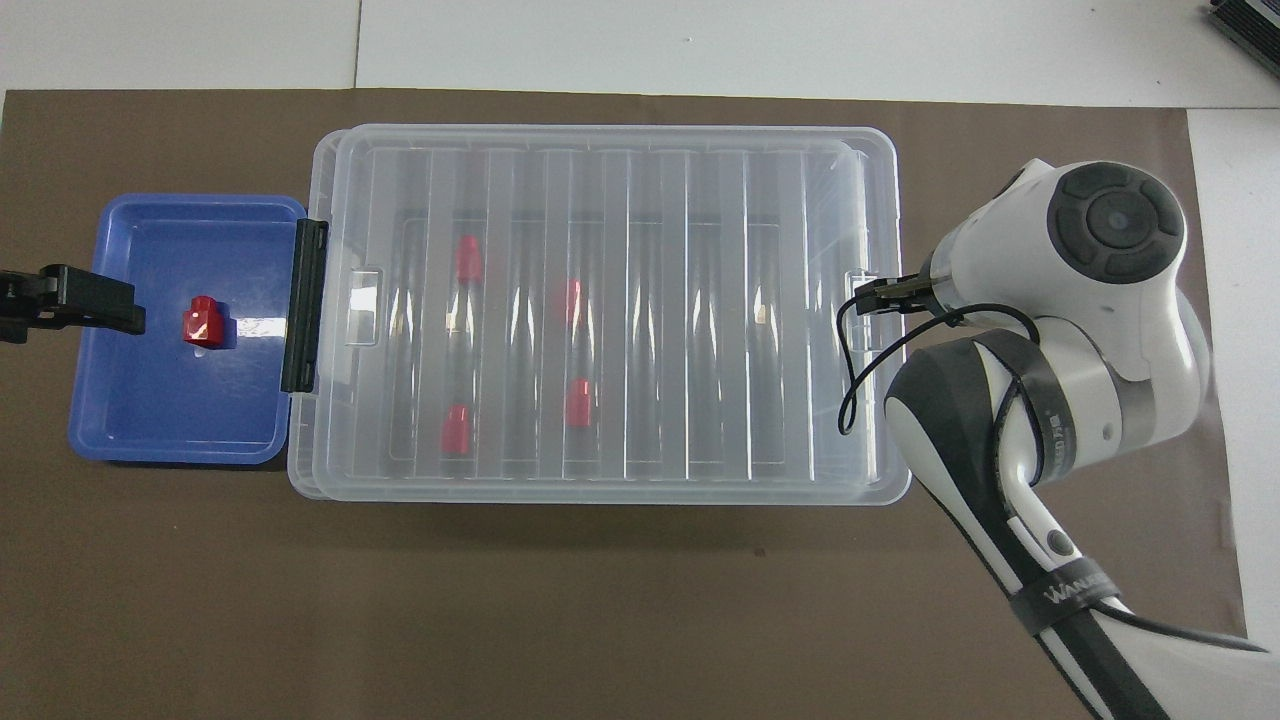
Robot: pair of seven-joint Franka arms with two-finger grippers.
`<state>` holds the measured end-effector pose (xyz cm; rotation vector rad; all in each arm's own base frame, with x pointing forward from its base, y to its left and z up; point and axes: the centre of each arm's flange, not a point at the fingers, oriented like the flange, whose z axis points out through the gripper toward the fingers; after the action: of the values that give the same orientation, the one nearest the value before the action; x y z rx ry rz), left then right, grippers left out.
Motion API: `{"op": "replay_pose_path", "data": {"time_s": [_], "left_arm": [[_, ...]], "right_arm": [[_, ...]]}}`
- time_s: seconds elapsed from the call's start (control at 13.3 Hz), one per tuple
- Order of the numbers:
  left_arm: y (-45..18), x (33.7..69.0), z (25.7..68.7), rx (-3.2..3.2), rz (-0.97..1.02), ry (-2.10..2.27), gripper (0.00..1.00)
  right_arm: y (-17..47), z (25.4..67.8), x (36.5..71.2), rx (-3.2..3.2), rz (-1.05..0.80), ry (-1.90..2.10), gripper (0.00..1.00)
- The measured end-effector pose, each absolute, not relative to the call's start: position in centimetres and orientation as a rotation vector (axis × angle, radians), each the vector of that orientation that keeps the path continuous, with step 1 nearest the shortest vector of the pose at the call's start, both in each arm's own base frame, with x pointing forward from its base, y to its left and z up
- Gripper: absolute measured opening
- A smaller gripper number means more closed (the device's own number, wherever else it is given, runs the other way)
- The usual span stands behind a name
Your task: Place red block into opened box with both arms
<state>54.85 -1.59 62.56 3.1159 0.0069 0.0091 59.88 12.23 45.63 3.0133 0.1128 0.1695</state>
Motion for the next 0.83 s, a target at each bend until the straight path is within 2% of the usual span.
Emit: {"op": "replay_pose_path", "data": {"time_s": [0.6, 0.83], "left_arm": [[-1.0, 55.0, 62.6, 3.117, 0.025, 0.023, 1.00], [1.0, 55.8, 61.7, 3.117, 0.166, 0.060, 1.00]], "right_arm": [[9.8, 45.5, 60.1, 2.970, 0.151, 0.092, 1.00], [9.3, 45.5, 60.2, 2.970, 0.146, 0.079, 1.00]]}}
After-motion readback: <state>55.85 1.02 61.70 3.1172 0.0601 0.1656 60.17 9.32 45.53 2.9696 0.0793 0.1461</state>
